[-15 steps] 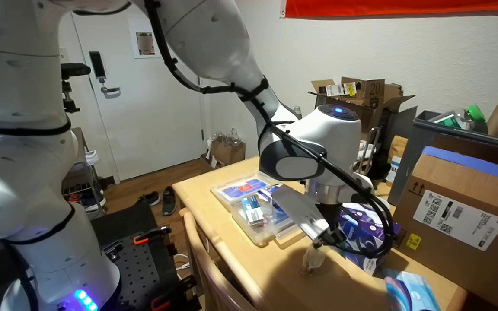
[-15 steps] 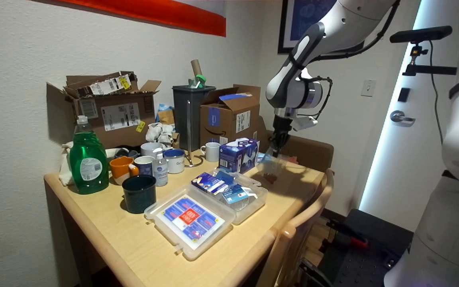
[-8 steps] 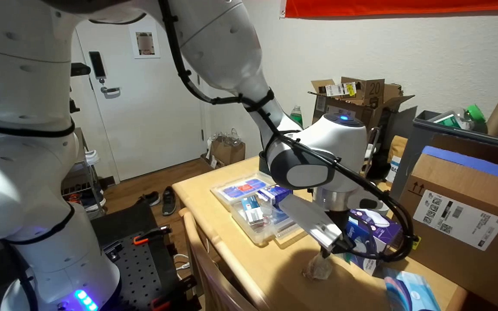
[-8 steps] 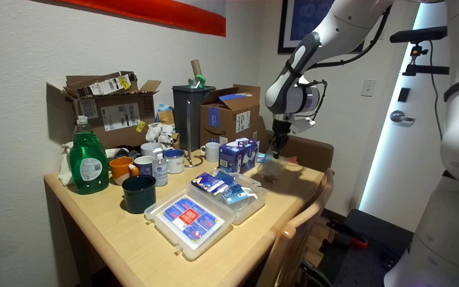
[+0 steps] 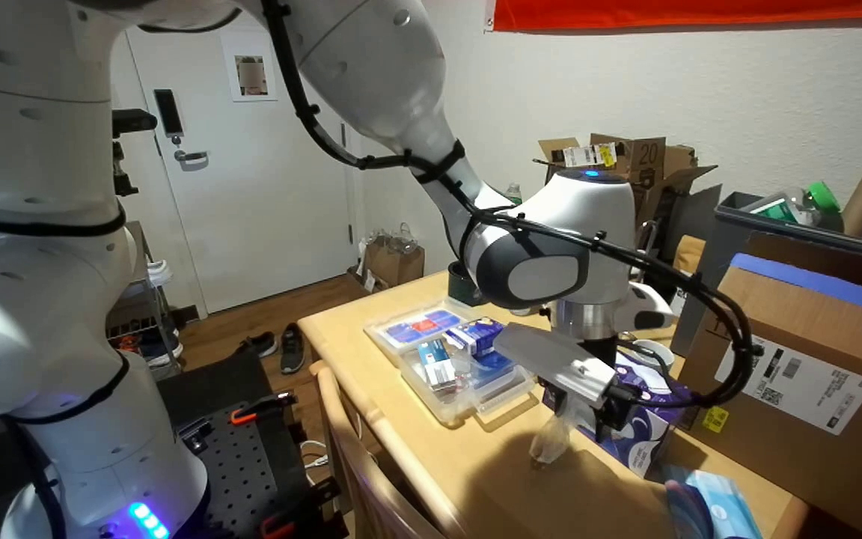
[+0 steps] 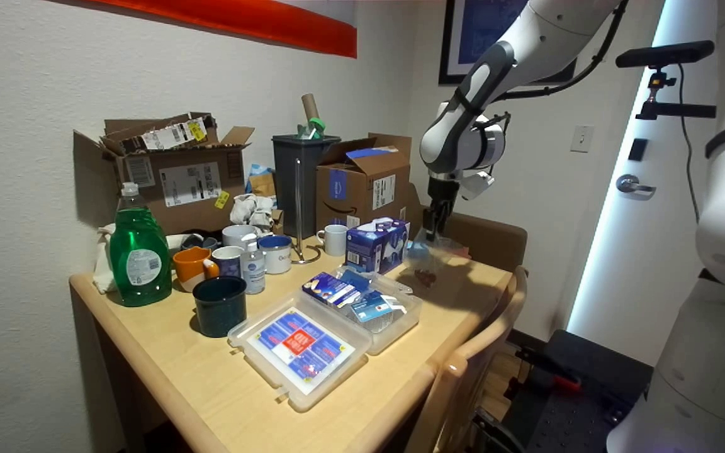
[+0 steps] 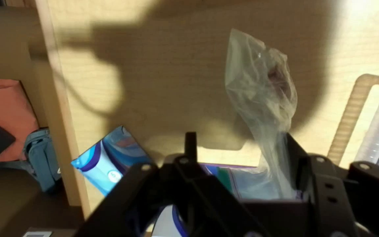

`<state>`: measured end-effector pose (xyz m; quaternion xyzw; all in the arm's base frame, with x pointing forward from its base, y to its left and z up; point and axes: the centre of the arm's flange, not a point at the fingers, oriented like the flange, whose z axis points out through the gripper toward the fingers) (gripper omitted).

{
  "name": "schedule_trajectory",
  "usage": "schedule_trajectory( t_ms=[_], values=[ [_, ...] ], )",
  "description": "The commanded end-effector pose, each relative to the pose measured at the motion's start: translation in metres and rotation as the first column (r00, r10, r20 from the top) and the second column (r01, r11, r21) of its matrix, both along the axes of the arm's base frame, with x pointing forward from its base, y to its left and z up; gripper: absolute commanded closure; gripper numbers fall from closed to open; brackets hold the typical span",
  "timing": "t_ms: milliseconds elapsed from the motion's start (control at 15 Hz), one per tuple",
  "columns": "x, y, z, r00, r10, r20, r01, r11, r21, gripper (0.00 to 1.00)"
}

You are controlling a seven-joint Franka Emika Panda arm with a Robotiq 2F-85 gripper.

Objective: Pick up the plastic and put on the right side of the table

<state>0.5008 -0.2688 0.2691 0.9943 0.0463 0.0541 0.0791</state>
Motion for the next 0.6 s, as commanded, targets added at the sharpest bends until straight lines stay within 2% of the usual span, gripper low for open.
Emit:
schedule_trajectory(
  t_ms=[0, 133, 533],
  values=[
    [-0.010, 0.007, 0.043, 0.997, 0.047, 0.054, -0.045, 0.998, -0.035, 0.05],
    [-0.012, 0.010, 0.062, 0.995, 0.055, 0.077, -0.052, 0.998, -0.045, 0.00],
    [-0.024, 0.027, 0.104, 0.987, 0.094, 0.129, -0.085, 0.994, -0.070, 0.00]
  ],
)
